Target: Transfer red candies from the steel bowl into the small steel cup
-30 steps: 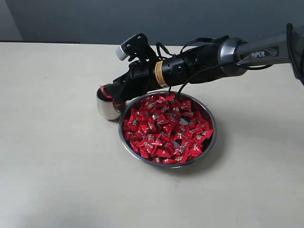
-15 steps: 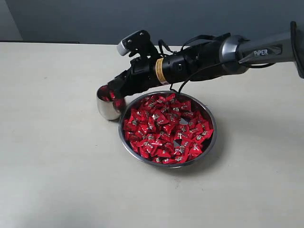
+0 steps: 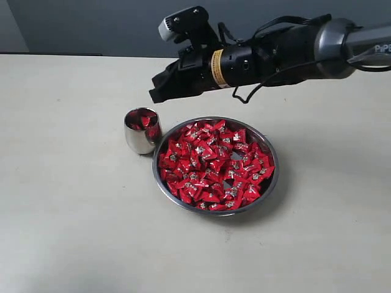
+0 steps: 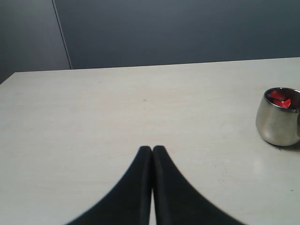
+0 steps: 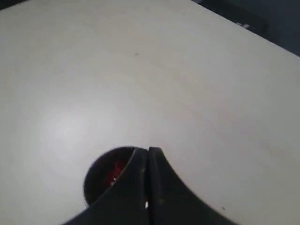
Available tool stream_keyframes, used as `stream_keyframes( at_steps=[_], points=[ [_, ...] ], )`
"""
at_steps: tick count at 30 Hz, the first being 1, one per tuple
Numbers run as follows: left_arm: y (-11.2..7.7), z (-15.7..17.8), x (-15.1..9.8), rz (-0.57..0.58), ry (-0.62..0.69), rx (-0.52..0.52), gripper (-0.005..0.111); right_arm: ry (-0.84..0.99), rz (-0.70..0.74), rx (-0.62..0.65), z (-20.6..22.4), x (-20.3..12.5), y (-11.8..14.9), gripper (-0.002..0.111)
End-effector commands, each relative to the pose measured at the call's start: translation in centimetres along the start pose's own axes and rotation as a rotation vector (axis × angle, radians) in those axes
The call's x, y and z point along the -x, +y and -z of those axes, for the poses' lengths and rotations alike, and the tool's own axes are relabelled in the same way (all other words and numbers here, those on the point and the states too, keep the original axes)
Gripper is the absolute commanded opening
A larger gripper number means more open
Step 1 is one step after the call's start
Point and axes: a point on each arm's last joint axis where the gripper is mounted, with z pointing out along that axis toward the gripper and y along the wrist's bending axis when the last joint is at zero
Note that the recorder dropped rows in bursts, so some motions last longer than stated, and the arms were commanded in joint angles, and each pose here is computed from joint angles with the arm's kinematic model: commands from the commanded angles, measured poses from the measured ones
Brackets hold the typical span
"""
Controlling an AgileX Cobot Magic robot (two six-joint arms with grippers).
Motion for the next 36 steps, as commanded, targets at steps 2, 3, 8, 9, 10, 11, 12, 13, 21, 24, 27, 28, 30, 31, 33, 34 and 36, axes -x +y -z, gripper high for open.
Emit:
stream_keyframes(
  at_steps=[2,3,8,9,10,11,12,13,21,24,27,28,30,31,33,34,36],
  points=[
    [0.0,0.0,-0.1,0.004,-0.003,0.0,0.0,0.03,0.011,-0.132,3.5,-1.4,-1.0,-0.001],
    [0.0,0.0,-0.1,0.004,-0.003,0.0,0.0,0.031,0.004,-0.129,4.2,-1.9,-1.1,-0.001],
    [0.0,0.0,-0.1,0.004,-0.003,0.0,0.0,-0.007,-0.063,-0.163,8.4,-4.8,-2.2,-0.001],
    [0.0,0.0,-0.1,0.004,-0.003,0.0,0.0,-0.014,-0.067,-0.176,9.1,-5.2,-2.3,-0.001],
    [0.0,0.0,-0.1,0.004,-0.003,0.0,0.0,-0.017,-0.066,-0.189,9.9,-6.0,-2.4,-0.001],
    [0.0,0.0,-0.1,0.004,-0.003,0.0,0.0,-0.013,-0.069,-0.202,10.5,-6.8,-2.5,-0.001],
    [0.0,0.0,-0.1,0.004,-0.003,0.0,0.0,-0.001,-0.071,-0.21,11.0,-7.6,-2.4,-0.001],
    [0.0,0.0,-0.1,0.004,-0.003,0.0,0.0,0.012,-0.069,-0.215,11.5,-8.4,-2.3,-0.001],
    [0.0,0.0,-0.1,0.004,-0.003,0.0,0.0,0.077,-0.035,-0.194,12.1,-10.9,-1.7,-0.001],
    [0.0,0.0,-0.1,0.004,-0.003,0.0,0.0,0.084,-0.036,-0.19,12.0,-11.1,-1.7,-0.001],
    [0.0,0.0,-0.1,0.004,-0.003,0.0,0.0,0.077,-0.026,-0.161,11.6,-11.4,-1.6,-0.001],
    [0.0,0.0,-0.1,0.004,-0.003,0.0,0.0,0.074,-0.022,-0.149,11.4,-11.5,-1.6,-0.001],
    [0.0,0.0,-0.1,0.004,-0.003,0.0,0.0,0.067,-0.009,-0.118,10.9,-11.9,-1.5,-0.001],
    [0.0,0.0,-0.1,0.004,-0.003,0.0,0.0,0.069,-0.001,-0.107,10.7,-12.1,-1.6,-0.001],
    [0.0,0.0,-0.1,0.004,-0.003,0.0,0.0,0.075,0.007,-0.097,10.1,-12.4,-1.8,-0.001],
    [0.0,0.0,-0.1,0.004,-0.003,0.0,0.0,0.079,0.003,-0.096,9.9,-12.5,-2.0,-0.001],
    [0.0,0.0,-0.1,0.004,-0.003,0.0,0.0,0.082,-0.006,-0.083,9.4,-12.8,-2.1,-0.001]
  ],
)
